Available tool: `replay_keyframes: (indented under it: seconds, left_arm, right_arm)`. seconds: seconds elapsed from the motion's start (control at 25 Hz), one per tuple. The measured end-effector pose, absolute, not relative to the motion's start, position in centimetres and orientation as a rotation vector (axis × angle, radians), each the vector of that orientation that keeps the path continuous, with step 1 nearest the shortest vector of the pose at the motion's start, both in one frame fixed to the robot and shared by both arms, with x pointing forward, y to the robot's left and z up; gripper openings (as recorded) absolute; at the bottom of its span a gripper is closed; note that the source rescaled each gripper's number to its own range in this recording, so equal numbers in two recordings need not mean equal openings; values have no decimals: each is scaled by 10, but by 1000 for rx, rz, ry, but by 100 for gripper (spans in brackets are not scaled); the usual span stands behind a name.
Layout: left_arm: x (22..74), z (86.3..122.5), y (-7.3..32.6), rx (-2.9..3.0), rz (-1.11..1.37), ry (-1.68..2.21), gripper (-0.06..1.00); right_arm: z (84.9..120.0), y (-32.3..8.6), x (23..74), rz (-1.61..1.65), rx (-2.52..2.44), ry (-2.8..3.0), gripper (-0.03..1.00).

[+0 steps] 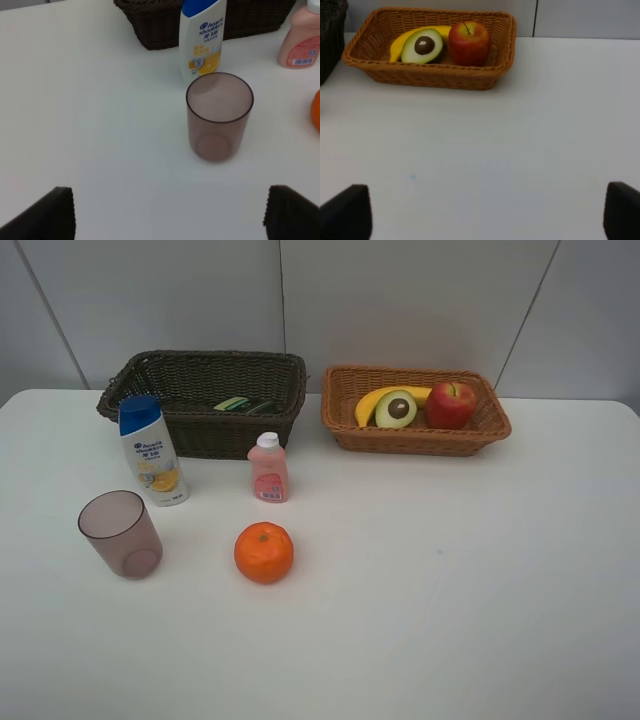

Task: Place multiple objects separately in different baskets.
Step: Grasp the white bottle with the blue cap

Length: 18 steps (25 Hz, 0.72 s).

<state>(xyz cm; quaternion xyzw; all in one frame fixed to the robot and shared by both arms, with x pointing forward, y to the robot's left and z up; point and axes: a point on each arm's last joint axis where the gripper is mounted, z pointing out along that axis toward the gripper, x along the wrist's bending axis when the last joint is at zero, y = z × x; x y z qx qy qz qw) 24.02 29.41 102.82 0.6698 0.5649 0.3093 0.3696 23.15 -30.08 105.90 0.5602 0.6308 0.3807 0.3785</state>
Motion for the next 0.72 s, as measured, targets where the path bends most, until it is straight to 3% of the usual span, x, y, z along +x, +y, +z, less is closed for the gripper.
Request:
replay_keyframes:
  seconds: [0.24, 0.72]
  left_arm:
    - [240, 1033, 294, 1712, 800, 1443, 100]
    - [286, 1088, 290, 1890, 745, 1458, 100]
  right_arm:
    - [1059, -301, 231, 973, 1432, 1612, 97]
    - [1059, -301, 231, 973, 1432, 1612, 97]
